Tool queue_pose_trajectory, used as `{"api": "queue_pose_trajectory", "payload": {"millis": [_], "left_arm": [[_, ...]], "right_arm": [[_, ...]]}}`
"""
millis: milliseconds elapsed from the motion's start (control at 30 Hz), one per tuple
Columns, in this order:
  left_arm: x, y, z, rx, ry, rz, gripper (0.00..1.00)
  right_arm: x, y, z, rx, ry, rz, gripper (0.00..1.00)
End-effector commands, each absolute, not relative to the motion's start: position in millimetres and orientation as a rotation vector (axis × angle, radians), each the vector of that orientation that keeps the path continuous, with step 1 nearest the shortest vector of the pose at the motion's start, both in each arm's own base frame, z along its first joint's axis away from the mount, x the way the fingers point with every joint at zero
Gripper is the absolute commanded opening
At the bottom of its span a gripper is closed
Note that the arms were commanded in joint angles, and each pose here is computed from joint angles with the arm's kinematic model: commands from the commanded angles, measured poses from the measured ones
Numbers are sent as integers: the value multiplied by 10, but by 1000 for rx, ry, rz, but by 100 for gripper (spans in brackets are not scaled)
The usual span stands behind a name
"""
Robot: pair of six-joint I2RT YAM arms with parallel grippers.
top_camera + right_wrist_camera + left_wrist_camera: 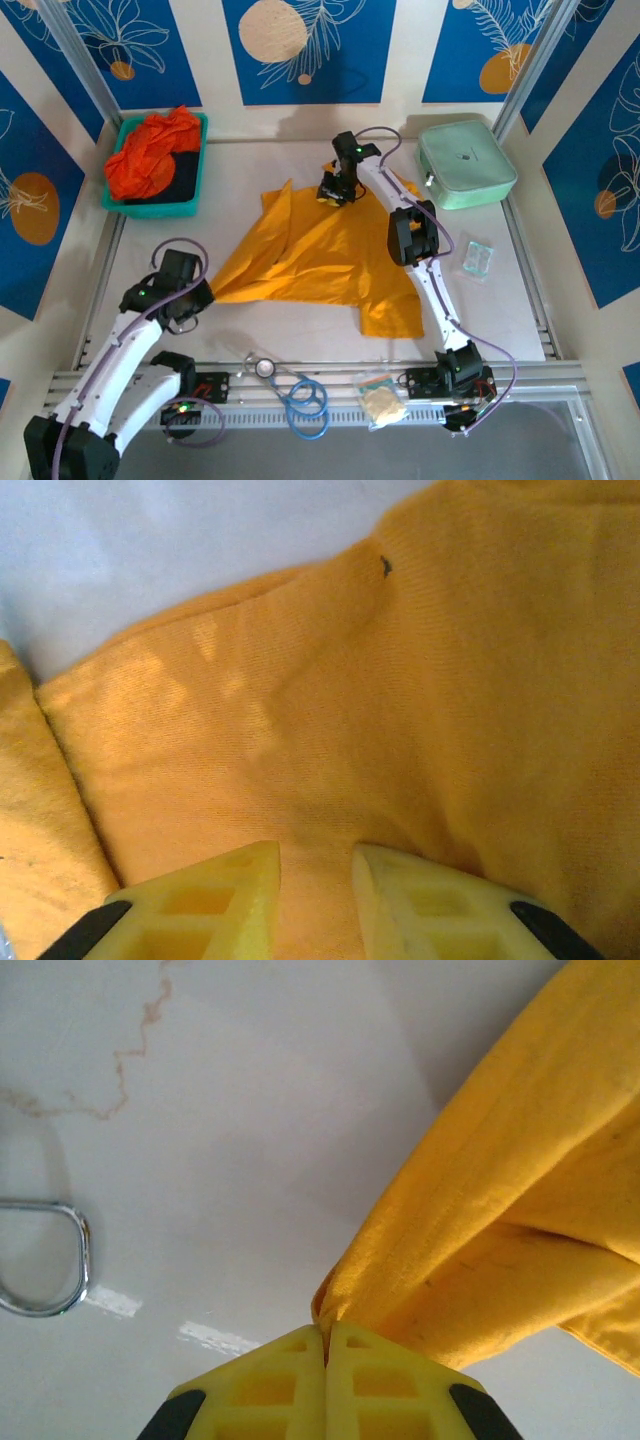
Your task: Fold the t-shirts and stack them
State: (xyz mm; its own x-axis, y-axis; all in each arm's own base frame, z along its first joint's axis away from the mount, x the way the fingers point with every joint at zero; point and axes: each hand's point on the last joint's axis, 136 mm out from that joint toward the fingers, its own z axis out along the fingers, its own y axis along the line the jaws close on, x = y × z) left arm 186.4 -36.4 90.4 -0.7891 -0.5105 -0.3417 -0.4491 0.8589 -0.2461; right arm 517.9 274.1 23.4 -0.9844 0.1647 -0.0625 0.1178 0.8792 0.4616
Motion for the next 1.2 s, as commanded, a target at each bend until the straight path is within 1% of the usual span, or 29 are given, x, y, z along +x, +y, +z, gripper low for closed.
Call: {"api": "queue_pose_trajectory", "payload": {"millis": [0, 200, 333, 467, 667, 1000, 1100, 1167], "left_arm": [[1764, -299, 723, -822, 2654, -155, 0], [1768, -142, 551, -941, 2579, -63, 0], [1679, -61, 459, -1007, 2542, -34, 0], [1562, -13, 394, -1064, 2514, -35, 0], [1514, -78, 272, -1092, 2521, -99, 0], [1708, -416, 167, -994, 2583, -235, 0], [1792, -589, 198, -908, 2612, -263, 0], [1827, -665, 218, -852, 2638, -239, 0]], "right_arm": [[4993, 2443, -153, 343, 3065, 524, 31], [5104, 2261, -179, 428, 3041, 497, 39], [5135, 2133, -186, 475, 3033, 459, 47], [5127, 2006, -202, 540, 3032, 422, 52], [5050, 1791, -191, 687, 3008, 406, 52], [4715, 1319, -153, 846, 2967, 283, 52], [4710, 1310, -93, 835, 2951, 315, 52], [4740, 1373, -22, 762, 2955, 309, 52]]}}
